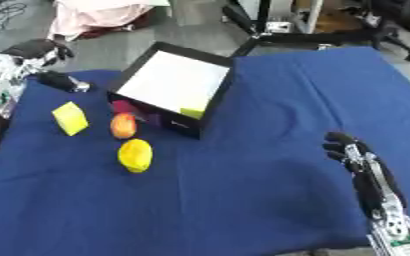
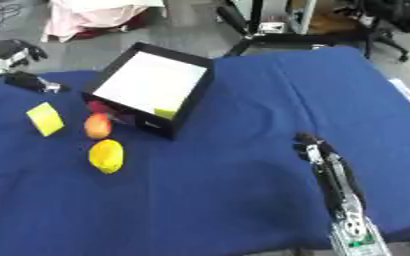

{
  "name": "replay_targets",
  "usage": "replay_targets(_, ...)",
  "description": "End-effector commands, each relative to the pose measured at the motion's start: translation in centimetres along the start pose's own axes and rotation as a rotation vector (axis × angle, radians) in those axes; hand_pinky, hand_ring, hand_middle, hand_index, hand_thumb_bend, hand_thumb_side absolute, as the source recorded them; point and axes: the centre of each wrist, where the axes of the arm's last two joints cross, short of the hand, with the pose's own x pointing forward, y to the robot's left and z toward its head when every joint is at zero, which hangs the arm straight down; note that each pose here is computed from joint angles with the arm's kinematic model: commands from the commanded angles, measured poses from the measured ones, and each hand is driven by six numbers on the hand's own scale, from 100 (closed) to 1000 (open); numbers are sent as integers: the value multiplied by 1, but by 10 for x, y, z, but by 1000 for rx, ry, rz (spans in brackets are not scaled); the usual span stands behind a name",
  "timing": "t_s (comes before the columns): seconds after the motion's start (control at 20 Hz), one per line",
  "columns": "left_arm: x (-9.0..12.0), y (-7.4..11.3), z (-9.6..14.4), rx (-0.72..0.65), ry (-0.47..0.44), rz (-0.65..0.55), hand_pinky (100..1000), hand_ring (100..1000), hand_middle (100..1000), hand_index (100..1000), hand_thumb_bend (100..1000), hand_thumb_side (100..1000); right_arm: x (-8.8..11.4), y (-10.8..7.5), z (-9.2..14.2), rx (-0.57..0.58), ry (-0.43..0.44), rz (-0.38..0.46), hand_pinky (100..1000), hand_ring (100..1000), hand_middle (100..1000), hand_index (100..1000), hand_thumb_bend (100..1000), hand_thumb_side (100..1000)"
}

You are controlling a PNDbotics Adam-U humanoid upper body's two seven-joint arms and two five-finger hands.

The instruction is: Pick up objects on the table and place them in the box.

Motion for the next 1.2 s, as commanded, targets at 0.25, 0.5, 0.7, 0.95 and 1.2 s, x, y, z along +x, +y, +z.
replay_targets(0.25, -22, 3, 5, -115, 74, 68, 834, 703, 707, 844, 672, 696, 5, -6, -4, -6, -19, 16, 836, 796, 766, 798, 100, 892)
replay_targets(0.5, -15, 1, 5, -182, 64, 96, 811, 646, 644, 803, 598, 629, 5, -6, -4, -7, -20, 15, 836, 795, 765, 798, 100, 892)
replay_targets(0.7, -8, -9, 4, -232, 46, 102, 799, 629, 624, 789, 585, 607, 5, -5, -4, -6, -21, 14, 836, 795, 765, 798, 100, 891)
replay_targets(0.95, -3, -15, 3, -228, 39, 82, 737, 519, 496, 682, 422, 389, 6, -5, -5, -8, -22, 13, 836, 795, 765, 798, 100, 890)
replay_targets(1.2, 1, 9, 6, -93, 23, 86, 682, 435, 395, 587, 306, 274, 5, -6, -4, -8, -19, 13, 836, 795, 765, 797, 100, 892)
